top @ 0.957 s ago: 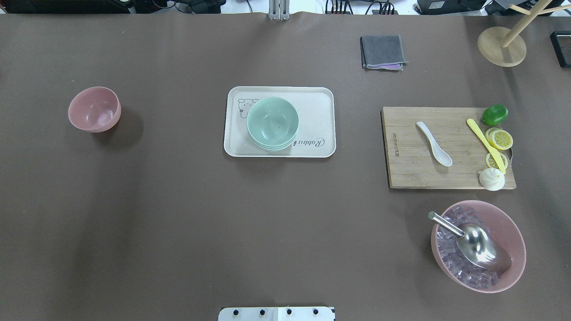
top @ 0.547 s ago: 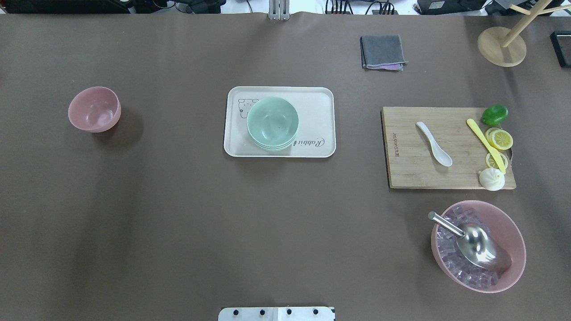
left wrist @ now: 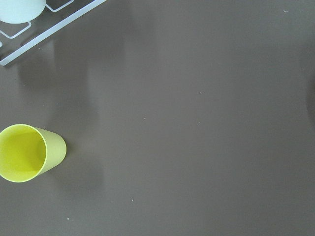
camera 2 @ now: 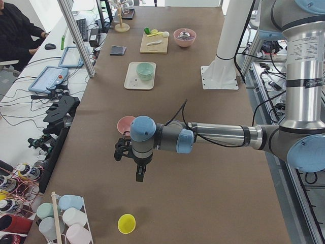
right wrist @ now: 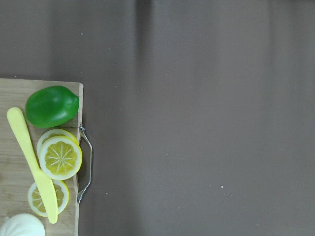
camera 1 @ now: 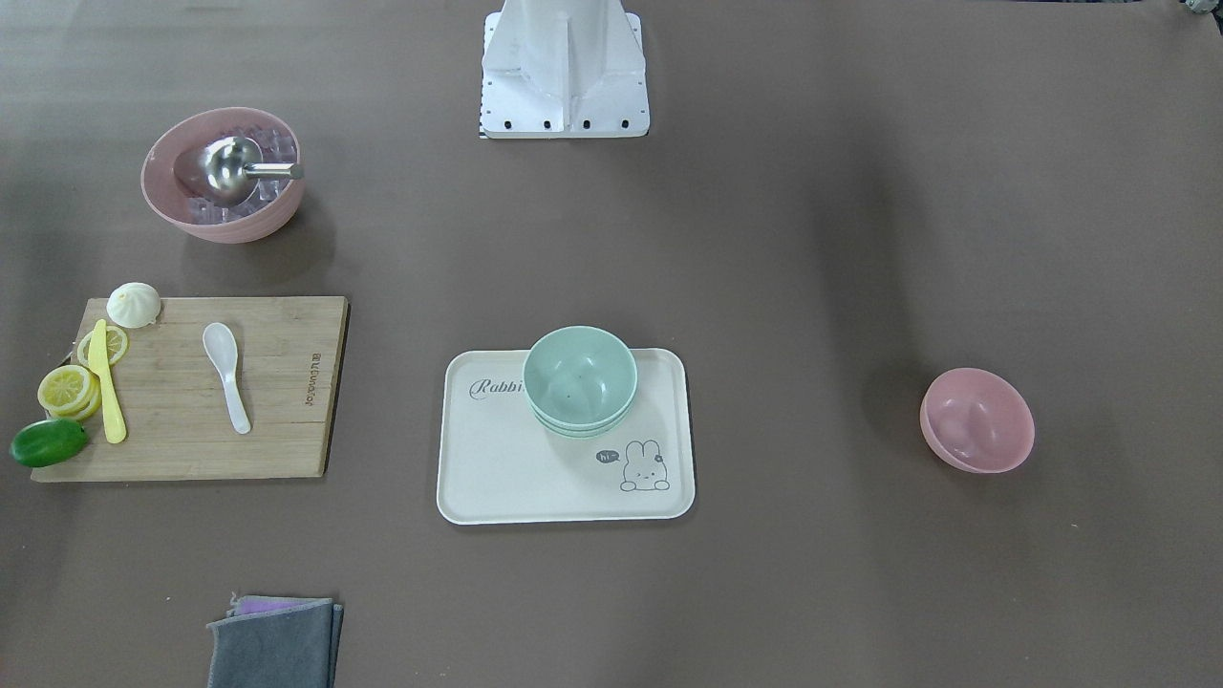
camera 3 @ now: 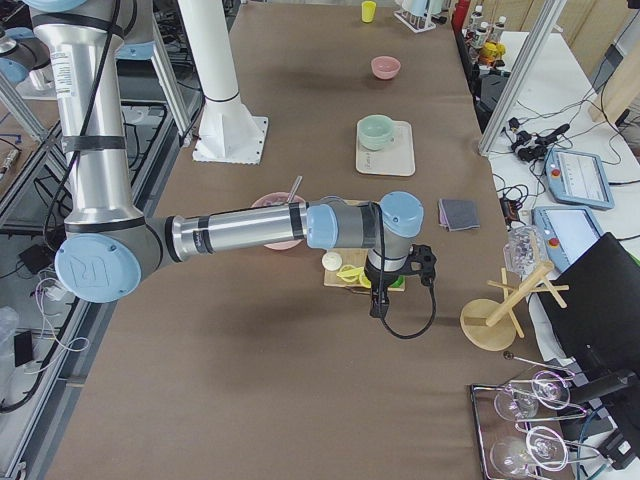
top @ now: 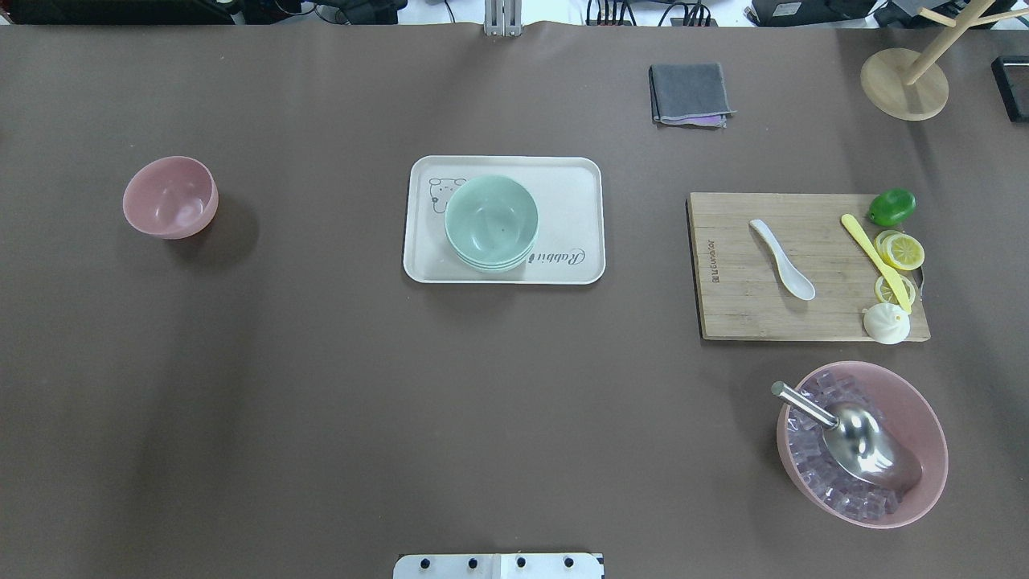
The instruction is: Stack pink bowl on green and place spoon
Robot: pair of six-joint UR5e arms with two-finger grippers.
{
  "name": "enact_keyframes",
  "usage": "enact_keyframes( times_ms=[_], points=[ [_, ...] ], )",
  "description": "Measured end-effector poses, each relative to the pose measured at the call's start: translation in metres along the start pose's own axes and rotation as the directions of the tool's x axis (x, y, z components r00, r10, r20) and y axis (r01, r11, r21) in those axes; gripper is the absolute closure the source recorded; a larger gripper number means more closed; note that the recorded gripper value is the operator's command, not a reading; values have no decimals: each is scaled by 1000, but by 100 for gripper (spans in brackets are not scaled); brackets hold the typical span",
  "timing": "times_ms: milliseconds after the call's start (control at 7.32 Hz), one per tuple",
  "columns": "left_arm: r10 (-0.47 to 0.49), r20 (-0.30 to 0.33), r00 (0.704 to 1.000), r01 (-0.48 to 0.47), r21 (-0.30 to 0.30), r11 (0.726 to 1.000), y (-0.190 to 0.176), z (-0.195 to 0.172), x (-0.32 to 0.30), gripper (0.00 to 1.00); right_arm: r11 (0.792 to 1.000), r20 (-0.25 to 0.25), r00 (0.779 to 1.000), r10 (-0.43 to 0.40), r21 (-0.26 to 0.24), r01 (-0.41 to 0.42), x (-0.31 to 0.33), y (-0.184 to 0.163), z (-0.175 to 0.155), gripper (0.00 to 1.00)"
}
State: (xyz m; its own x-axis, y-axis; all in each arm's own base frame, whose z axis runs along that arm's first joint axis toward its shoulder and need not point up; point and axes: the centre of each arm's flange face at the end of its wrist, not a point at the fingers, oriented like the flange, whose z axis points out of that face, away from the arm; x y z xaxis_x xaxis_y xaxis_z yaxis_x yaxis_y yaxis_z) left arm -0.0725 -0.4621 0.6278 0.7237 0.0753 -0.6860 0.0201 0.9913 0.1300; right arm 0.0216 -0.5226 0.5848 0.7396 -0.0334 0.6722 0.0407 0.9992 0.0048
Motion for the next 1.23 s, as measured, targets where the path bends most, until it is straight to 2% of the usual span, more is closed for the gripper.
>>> enact_keyframes(
  times_ms=[1230],
  points=[
    [14, -1, 1000, -14, 8, 1000, -4, -3, 4, 1, 1000, 6, 1000, -2, 3, 2, -2, -1, -2, 0]
  ],
)
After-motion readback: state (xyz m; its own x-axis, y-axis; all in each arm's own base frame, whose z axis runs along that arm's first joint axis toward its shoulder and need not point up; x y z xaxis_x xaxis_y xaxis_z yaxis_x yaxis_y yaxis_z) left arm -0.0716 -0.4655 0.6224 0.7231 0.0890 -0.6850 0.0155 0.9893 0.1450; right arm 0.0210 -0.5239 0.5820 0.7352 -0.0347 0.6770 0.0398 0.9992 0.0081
